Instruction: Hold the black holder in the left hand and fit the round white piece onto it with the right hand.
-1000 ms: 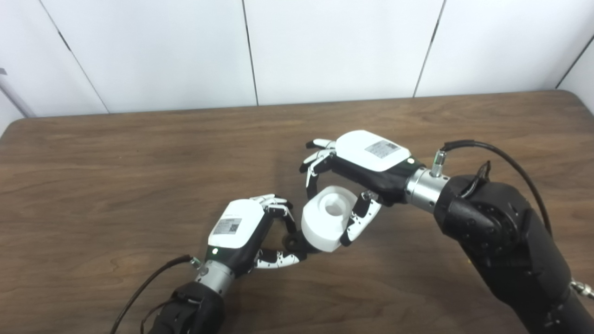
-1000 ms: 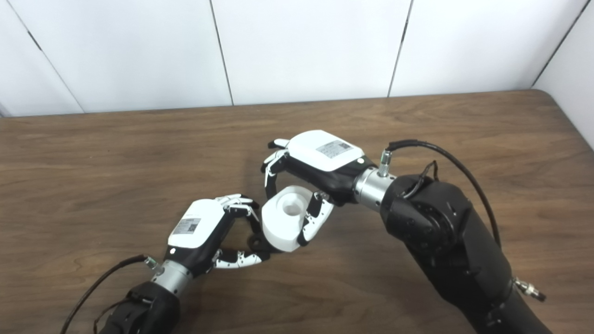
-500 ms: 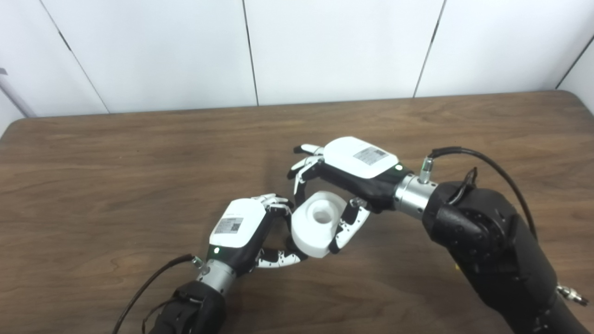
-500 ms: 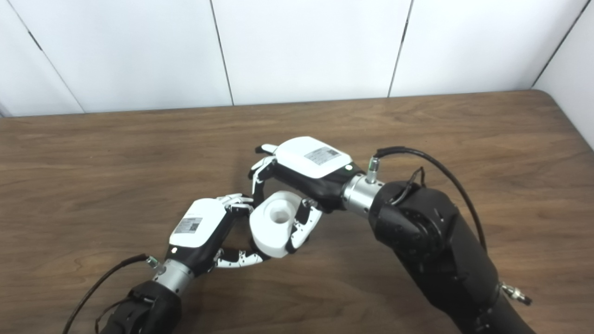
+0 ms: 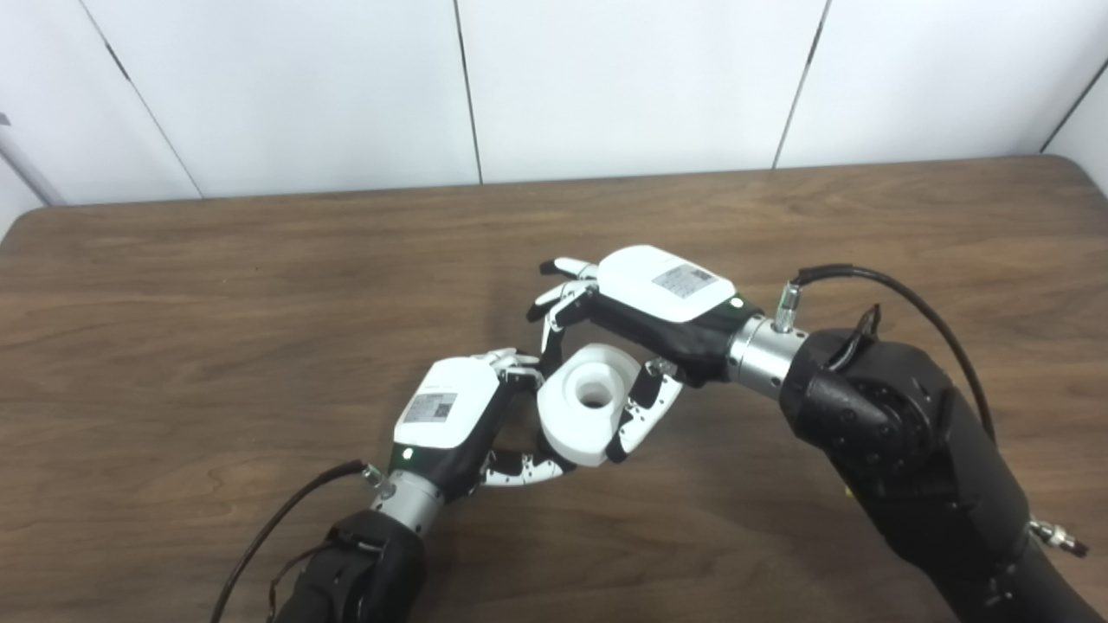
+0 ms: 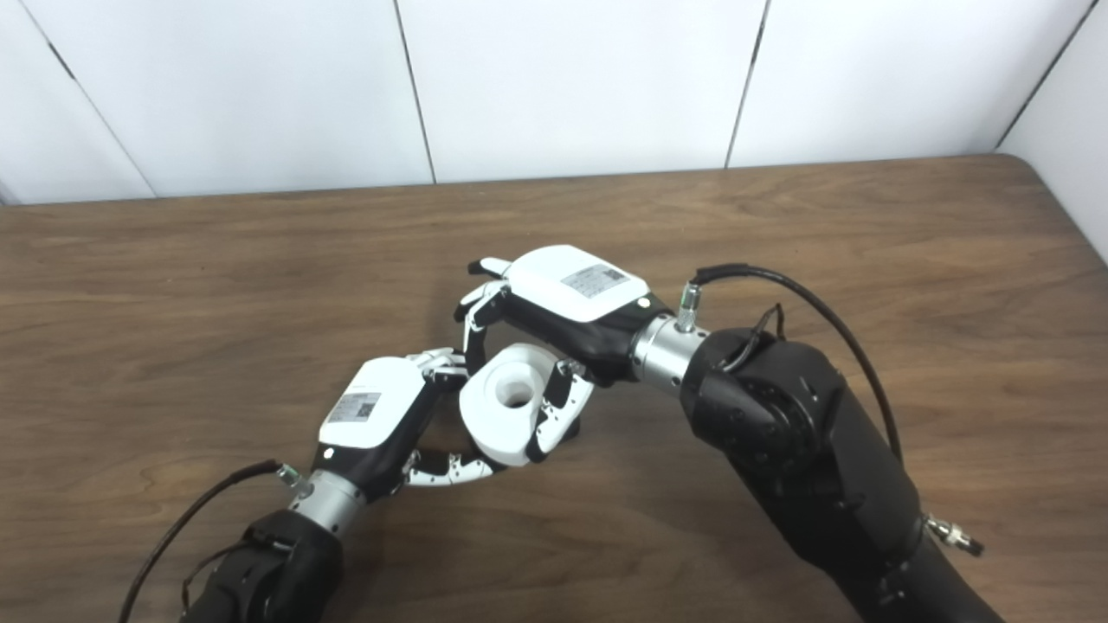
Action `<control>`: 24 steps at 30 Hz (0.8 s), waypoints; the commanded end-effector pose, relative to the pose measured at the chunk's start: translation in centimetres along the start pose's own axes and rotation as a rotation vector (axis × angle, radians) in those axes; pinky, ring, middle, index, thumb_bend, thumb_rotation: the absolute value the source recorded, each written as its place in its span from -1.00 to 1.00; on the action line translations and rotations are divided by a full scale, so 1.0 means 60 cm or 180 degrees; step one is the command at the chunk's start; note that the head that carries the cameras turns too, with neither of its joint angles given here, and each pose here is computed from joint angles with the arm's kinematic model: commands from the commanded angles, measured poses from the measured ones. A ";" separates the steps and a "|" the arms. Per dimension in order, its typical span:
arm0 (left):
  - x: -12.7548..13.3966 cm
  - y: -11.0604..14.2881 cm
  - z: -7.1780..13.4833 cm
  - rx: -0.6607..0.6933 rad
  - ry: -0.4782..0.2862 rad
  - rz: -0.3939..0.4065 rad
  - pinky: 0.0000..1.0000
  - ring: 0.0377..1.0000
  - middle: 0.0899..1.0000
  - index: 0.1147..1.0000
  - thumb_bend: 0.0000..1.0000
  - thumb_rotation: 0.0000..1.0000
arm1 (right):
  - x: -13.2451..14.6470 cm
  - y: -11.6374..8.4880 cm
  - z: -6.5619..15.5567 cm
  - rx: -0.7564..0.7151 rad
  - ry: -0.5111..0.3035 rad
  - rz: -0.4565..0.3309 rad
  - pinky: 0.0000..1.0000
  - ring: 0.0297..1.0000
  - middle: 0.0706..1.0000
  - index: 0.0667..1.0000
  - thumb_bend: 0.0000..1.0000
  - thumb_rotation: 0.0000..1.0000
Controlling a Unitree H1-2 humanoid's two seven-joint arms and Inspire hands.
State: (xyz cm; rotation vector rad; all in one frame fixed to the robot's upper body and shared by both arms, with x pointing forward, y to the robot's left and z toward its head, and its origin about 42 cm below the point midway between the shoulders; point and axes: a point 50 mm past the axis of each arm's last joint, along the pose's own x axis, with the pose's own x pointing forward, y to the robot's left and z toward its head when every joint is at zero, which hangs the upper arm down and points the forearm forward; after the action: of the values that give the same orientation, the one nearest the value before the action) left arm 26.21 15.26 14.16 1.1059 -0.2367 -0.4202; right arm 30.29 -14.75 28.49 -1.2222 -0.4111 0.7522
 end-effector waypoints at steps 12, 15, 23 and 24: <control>-0.007 -0.015 -0.003 -0.0012 0.0003 -0.0245 0.63 0.69 0.51 -0.16 0.04 -0.89 | -0.003 -0.007 -0.036 -0.0164 0.0187 -0.0013 0.43 0.92 0.60 -0.10 0.04 -0.74; -0.009 -0.014 -0.004 -0.0014 0.0007 -0.0248 0.63 0.69 0.51 -0.16 0.04 -0.89 | -0.002 -0.007 -0.037 -0.0155 0.0220 -0.0008 0.43 0.91 0.60 -0.10 0.04 -0.74; -0.011 -0.013 -0.005 -0.0042 0.0022 -0.0251 0.64 0.70 0.52 -0.16 0.04 -0.89 | -0.001 -0.001 -0.042 -0.0108 0.0228 -0.0005 0.42 0.91 0.59 -0.10 0.05 -0.73; -0.011 -0.013 -0.005 -0.0040 0.0022 -0.0251 0.63 0.70 0.52 -0.16 0.04 -0.89 | -0.001 -0.001 -0.043 -0.0096 0.0233 -0.0006 0.43 0.91 0.59 -0.10 0.05 -0.73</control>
State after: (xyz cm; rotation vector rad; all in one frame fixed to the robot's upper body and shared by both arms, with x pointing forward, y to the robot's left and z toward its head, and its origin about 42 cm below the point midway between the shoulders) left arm 26.13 15.33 14.12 1.0951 -0.2352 -0.4249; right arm 31.43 -15.89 27.66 -1.2321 -0.3752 0.7195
